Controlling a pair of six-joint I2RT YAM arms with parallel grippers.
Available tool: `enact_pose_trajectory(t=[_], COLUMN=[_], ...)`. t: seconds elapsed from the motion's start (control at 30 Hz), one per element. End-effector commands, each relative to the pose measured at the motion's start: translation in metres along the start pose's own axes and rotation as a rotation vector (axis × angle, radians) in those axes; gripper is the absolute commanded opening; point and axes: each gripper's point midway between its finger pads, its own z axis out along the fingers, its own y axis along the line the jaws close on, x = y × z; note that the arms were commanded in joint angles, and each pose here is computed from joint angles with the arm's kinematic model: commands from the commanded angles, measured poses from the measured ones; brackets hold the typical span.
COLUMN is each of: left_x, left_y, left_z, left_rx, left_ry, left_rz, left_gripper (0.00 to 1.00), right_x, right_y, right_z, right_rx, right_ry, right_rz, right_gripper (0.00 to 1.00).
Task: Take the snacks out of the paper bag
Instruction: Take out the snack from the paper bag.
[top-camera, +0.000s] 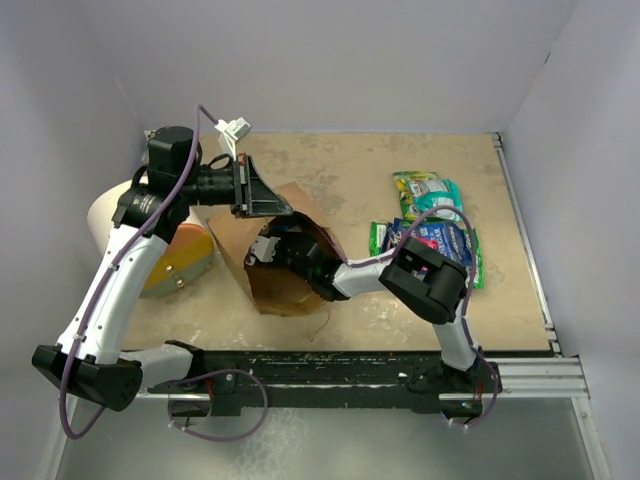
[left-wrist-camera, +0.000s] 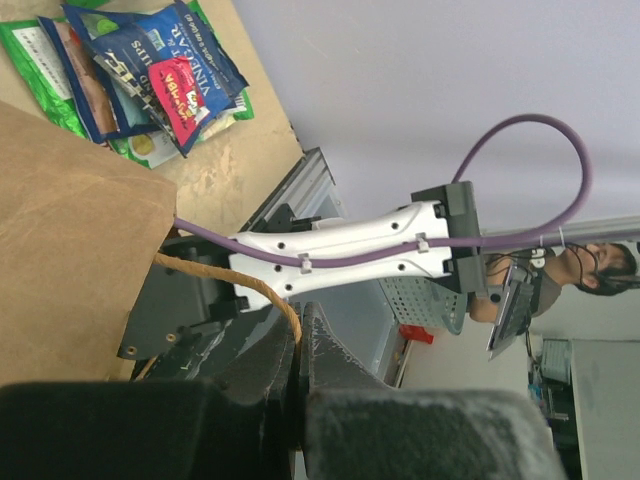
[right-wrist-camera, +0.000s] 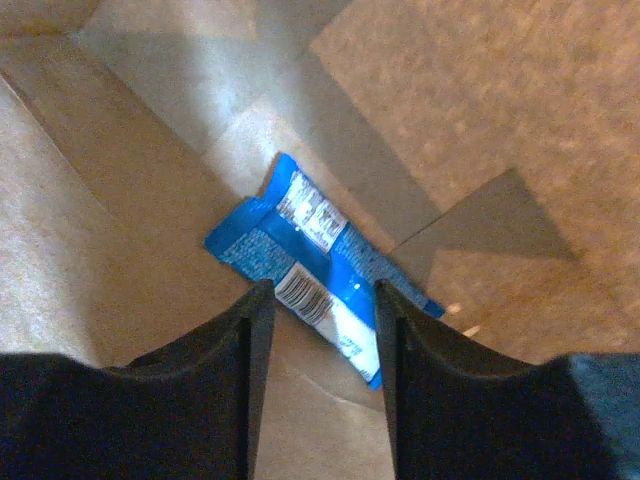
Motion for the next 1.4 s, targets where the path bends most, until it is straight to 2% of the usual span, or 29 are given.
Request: enact_pose_trajectory(t=[0.0,0.13,0.27,0.43,0.53,0.63,0.87,0.97,1.0,1.1,1.37], left_x=[-0.003,-0.002,0.001,0.004,0.007,0.007,0.006,0.004,0.004,0.004,-0.001], left_y=[-0.032,-0.034,-0.032,-0.032,-0.035,-0.037,-0.039,-0.036,-0.036,-0.033,-0.014], left_z=[-0.011,-0.01,-0.006,0.0,0.002,0.001,-0.002,-0.001,-0.001,-0.001,0.001], left_rx=[0.104,0.119,0.124,0.131,0.14,0.137,0.117,0.105,0.102,0.088,-0.011], left_ry=[-0.002,0.013,0.031,0.056,0.068,0.069,0.057,0.051,0.047,0.042,0.004], left_rz=[0.14,0.145,0.136,0.129,0.134,0.137,0.16,0.16,0.161,0.158,0.142], left_gripper=[0.0,0.0,0.0,0.0,0.0,0.0,0.0,0.0,0.0,0.0,0.0], right_x=[-0.017,-0.016,-0.019,-0.022,-0.018,-0.007,0.024,0.037,0.041,0.045,0.015], right_y=[-0.013,-0.004,0.002,0.001,-0.003,-0.012,-0.001,0.005,0.007,0.004,-0.02], right_z=[0.013,0.02,0.026,0.044,0.058,0.069,0.062,0.056,0.055,0.053,0.025], right_rx=[0.039,-0.009,-0.039,-0.025,-0.001,0.028,-0.032,-0.052,-0.055,-0.037,-0.013], right_ry=[-0.072,-0.081,-0.1,-0.095,-0.057,0.002,0.128,0.174,0.191,0.202,0.117], right_rz=[0.048,0.041,0.068,0.111,0.151,0.177,0.129,0.119,0.111,0.107,0.122], right_gripper=[0.51,0.6,0.76,0.89,0.93,0.93,0.8,0.63,0.52,0.37,0.03])
